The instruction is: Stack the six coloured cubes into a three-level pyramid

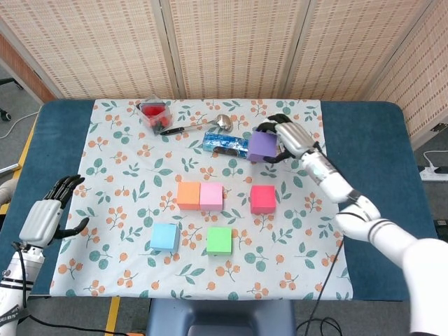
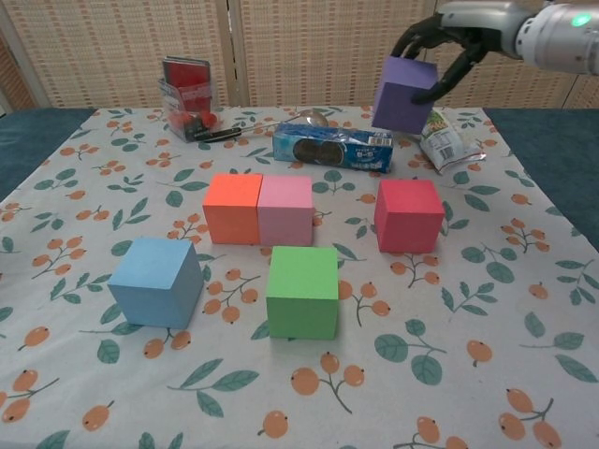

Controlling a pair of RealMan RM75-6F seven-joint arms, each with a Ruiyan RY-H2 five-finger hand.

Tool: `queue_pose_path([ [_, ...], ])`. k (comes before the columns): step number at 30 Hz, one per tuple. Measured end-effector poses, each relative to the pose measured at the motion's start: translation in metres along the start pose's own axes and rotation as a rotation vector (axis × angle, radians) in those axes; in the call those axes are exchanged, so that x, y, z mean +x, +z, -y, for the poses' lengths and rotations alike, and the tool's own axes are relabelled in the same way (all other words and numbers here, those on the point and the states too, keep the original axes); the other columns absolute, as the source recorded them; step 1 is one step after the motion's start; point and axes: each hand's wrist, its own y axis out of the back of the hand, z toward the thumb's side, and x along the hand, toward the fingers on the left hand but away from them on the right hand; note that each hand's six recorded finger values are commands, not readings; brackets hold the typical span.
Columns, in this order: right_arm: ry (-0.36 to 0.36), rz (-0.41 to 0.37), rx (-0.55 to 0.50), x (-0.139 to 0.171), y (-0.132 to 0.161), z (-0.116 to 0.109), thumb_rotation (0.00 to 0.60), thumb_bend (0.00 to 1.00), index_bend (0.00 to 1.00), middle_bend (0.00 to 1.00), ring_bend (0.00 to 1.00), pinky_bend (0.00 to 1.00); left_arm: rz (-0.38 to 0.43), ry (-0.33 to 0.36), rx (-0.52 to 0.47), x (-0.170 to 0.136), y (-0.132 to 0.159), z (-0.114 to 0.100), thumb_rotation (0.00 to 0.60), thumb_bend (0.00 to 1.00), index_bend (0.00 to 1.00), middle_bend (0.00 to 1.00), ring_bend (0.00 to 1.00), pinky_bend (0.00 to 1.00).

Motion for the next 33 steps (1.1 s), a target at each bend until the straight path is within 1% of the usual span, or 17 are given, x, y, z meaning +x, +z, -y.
queue_pose_path([
  [2,0.000,0.048,0.015,0.027,-0.022,-0.006,0.600,0.14,0.31,0.35,0.09,0.05,0.001,-0.004,0.002,0.000,0.001,0.000,0.600,0.31,0.09,0.06,0.00,0.22],
  [4,-0.004,0.119,0.041,0.061,-0.051,-0.014,0.600,0.14,0.31,0.35,0.09,0.05,0.005,-0.008,0.003,0.001,0.003,0.000,0.600,0.31,0.09,0.06,0.00,0.22],
  [6,-0.011,0.192,0.060,0.088,-0.076,-0.018,0.600,0.14,0.30,0.35,0.09,0.05,0.012,-0.010,0.005,0.002,0.007,0.000,0.600,0.31,0.09,0.06,0.00,0.22],
  [7,-0.013,0.219,0.064,0.096,-0.085,-0.018,0.600,0.14,0.29,0.35,0.09,0.05,0.014,-0.011,0.008,0.002,0.008,0.000,0.600,0.31,0.09,0.06,0.00,0.22],
  [9,-0.009,0.258,0.073,0.106,-0.098,-0.016,0.600,0.14,0.28,0.35,0.08,0.05,0.020,-0.013,0.014,0.002,0.011,0.000,0.600,0.31,0.09,0.06,0.00,0.22],
  [12,0.013,0.277,0.101,0.108,-0.107,-0.008,0.600,0.14,0.24,0.35,0.06,0.04,0.024,-0.015,0.014,0.002,0.015,0.001,0.600,0.31,0.09,0.06,0.00,0.22],
  [13,0.024,0.281,0.112,0.109,-0.109,-0.005,0.600,0.14,0.20,0.34,0.04,0.03,0.024,-0.015,0.014,0.002,0.016,0.001,0.600,0.31,0.09,0.06,0.00,0.22],
  [15,0.057,0.290,0.138,0.109,-0.114,0.005,0.600,0.14,0.07,0.25,0.01,0.00,0.023,-0.018,0.015,0.002,0.017,0.002,0.600,0.31,0.09,0.06,0.00,0.22],
  [16,0.074,0.295,0.149,0.110,-0.116,0.008,0.600,0.14,0.02,0.19,0.00,0.00,0.023,-0.021,0.015,0.002,0.017,0.003,0.600,0.31,0.09,0.06,0.00,0.22],
  [17,0.092,0.298,0.161,0.110,-0.117,0.012,0.600,0.13,0.00,0.12,0.00,0.00,0.022,-0.024,0.016,0.002,0.017,0.003,0.600,0.31,0.09,0.06,0.00,0.22],
  [19,0.126,0.300,0.193,0.111,-0.118,0.019,0.600,0.12,0.00,0.06,0.00,0.00,0.021,-0.028,0.019,0.001,0.017,0.004,0.600,0.31,0.09,0.06,0.00,0.22],
  [21,0.130,0.288,0.207,0.112,-0.115,0.021,0.600,0.11,0.00,0.02,0.00,0.00,0.020,-0.029,0.021,0.001,0.016,0.005,0.600,0.31,0.09,0.06,0.00,0.22],
  [23,0.121,0.267,0.212,0.112,-0.110,0.020,0.600,0.11,0.00,0.01,0.00,0.00,0.018,-0.027,0.022,0.000,0.015,0.004,0.600,0.31,0.09,0.06,0.00,0.22],
  [26,0.106,0.222,0.218,0.115,-0.096,0.019,0.600,0.11,0.00,0.01,0.00,0.00,0.014,-0.025,0.022,-0.001,0.014,0.004,0.600,0.31,0.09,0.06,0.00,0.22],
  [29,0.097,0.167,0.201,0.119,-0.076,0.021,0.600,0.10,0.00,0.06,0.00,0.00,0.014,-0.023,0.019,-0.001,0.014,0.004,0.600,0.31,0.09,0.06,0.00,0.22],
  [33,0.119,0.087,0.147,0.127,-0.045,0.034,0.600,0.08,0.00,0.09,0.00,0.00,0.020,-0.031,0.018,-0.002,0.016,0.007,0.600,0.31,0.09,0.06,0.00,0.22],
])
